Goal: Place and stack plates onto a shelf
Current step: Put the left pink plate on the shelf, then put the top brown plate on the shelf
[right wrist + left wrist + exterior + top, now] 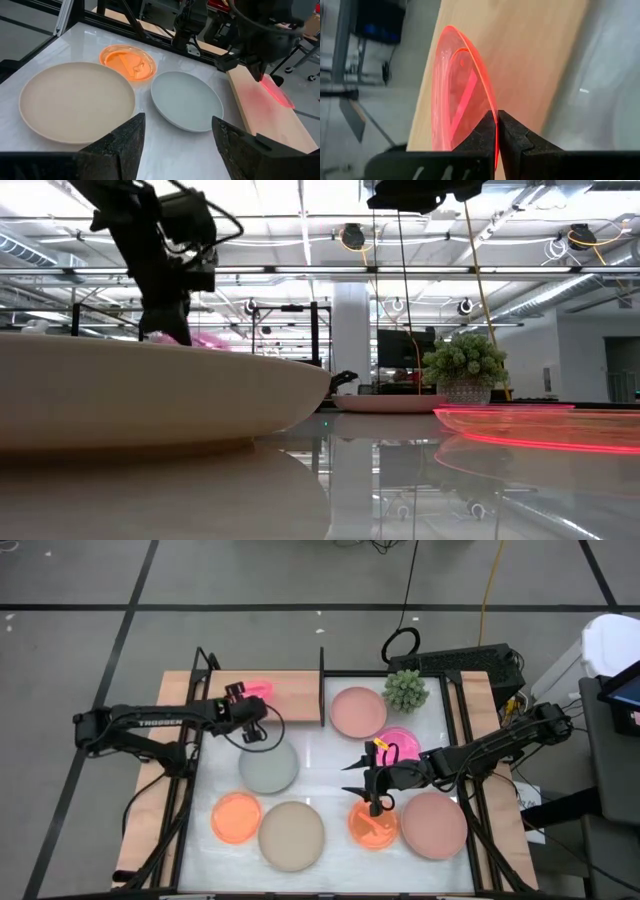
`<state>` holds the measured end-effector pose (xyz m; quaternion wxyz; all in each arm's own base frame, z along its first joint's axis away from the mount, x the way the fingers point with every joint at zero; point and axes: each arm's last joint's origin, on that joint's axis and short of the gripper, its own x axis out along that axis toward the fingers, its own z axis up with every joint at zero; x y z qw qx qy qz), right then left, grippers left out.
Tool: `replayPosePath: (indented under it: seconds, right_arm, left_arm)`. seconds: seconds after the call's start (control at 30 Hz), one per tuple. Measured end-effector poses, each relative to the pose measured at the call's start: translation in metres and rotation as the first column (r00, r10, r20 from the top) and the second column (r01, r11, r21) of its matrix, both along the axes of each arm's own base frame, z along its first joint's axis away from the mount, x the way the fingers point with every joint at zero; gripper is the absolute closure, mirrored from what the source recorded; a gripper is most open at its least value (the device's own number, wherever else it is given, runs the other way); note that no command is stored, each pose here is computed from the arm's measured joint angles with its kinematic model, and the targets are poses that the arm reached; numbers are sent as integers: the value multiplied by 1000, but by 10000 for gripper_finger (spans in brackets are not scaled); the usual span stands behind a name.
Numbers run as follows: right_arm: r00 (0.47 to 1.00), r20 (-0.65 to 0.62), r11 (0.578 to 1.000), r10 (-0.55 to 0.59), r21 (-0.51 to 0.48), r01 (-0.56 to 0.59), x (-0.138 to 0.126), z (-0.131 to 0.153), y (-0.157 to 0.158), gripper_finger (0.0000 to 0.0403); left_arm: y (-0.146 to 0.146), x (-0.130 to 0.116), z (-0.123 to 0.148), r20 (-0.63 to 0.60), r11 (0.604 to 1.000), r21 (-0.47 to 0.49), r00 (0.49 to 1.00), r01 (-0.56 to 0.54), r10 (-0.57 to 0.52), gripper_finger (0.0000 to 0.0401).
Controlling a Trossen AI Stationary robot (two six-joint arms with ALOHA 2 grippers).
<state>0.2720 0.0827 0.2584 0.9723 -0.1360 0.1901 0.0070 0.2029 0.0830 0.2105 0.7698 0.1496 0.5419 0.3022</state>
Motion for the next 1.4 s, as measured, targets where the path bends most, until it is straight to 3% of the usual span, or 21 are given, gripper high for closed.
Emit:
replayPosePath:
  seconds: [0.27, 0.5, 0.8, 1.17, 1.4]
  right_arm:
    - [1000, -3, 1000, 0, -1, 0, 0, 0, 0, 193]
    - [1000, -3, 1000, -1, -1, 0, 0, 0, 0, 193]
    - [1000, -3, 1000, 0, -1, 0, 0, 0, 0, 193]
    - [1000, -4, 1000, -1, -1, 1, 0, 0, 0, 193]
    - [995, -56, 996, -86, 20, 87, -3, -6, -3, 193]
  left_arm:
    - [15, -15, -15, -28, 992, 1, 992, -126, 126, 389]
    - [22, -24, -28, -18, 982, -4, 982, -188, 188, 352]
    - [21, -28, -38, -9, 980, -6, 980, -201, 200, 330]
    - [20, -23, -36, 121, 962, -43, 954, -271, 275, 329]
    - [-2, -12, -31, 228, 973, -171, 954, -156, 193, 329]
